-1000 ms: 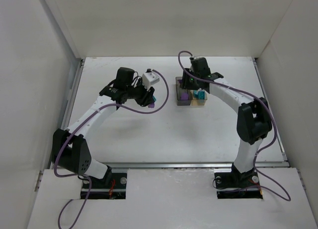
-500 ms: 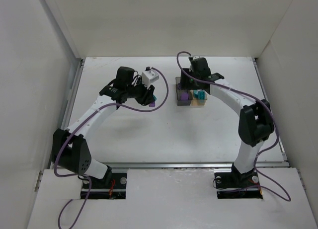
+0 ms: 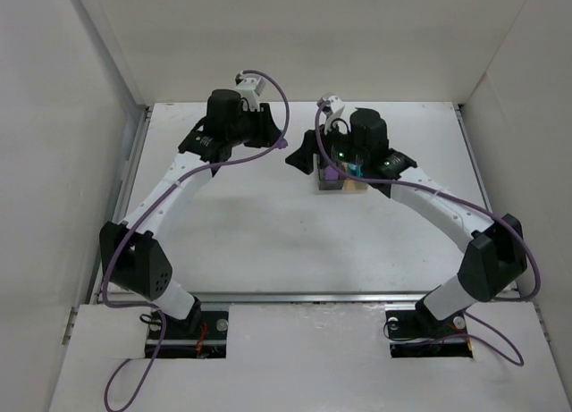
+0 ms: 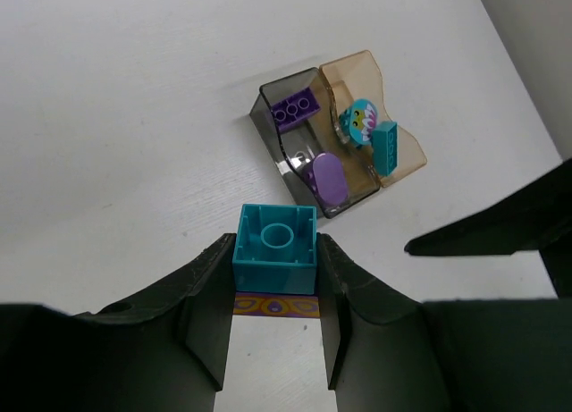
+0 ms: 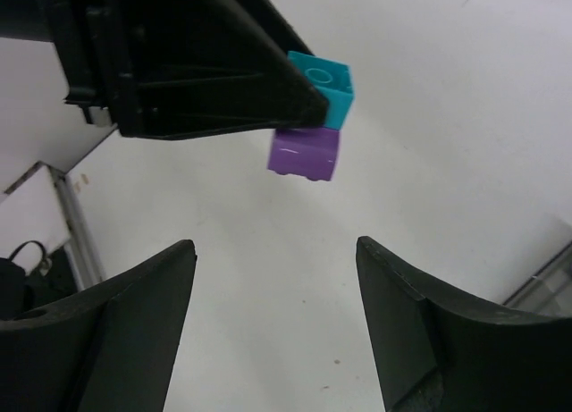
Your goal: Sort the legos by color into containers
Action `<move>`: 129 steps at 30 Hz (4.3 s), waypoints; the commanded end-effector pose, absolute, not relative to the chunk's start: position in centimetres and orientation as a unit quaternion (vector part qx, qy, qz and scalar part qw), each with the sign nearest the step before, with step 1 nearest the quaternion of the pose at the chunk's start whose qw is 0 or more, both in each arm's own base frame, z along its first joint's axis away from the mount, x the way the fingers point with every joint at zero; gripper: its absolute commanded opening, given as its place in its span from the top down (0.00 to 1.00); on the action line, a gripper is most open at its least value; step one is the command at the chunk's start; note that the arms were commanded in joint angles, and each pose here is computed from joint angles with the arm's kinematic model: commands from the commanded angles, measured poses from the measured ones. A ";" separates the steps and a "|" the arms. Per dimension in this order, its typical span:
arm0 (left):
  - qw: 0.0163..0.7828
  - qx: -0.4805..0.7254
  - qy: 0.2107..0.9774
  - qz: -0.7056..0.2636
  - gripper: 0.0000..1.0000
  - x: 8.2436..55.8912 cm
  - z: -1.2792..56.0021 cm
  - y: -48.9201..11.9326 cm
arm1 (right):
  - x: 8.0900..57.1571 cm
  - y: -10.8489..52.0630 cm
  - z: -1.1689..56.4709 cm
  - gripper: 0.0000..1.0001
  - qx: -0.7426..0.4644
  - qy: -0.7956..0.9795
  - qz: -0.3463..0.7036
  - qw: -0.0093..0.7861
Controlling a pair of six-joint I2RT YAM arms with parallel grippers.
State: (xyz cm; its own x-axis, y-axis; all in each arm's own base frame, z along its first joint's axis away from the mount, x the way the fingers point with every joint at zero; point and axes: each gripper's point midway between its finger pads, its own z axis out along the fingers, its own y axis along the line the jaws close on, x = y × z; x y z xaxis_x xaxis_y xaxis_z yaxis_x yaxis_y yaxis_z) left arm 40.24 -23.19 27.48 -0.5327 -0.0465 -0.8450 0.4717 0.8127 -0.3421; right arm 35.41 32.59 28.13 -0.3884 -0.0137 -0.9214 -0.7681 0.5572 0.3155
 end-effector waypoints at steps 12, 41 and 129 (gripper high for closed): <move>0.480 0.036 0.826 -0.292 1.00 41.2 30.1 -22.6 | 37.9 37.0 29.4 0.22 -0.212 0.721 0.480 0.452; 0.468 0.027 0.830 -0.302 1.00 40.7 29.4 -22.8 | 40.3 38.4 28.0 1.00 -0.161 0.732 0.499 0.436; 0.636 0.610 0.428 -0.202 1.00 29.4 33.3 -27.1 | 31.4 29.4 33.1 0.17 -0.297 0.688 0.579 0.320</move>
State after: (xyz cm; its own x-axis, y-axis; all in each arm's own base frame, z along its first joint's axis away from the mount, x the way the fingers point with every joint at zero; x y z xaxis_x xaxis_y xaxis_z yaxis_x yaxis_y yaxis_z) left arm 27.86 -26.46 28.75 0.3303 0.3223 -0.8871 0.9166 0.1149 0.3830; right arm 32.65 27.94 29.13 -0.6773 -0.0368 -0.7348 -0.7145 0.2709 0.6451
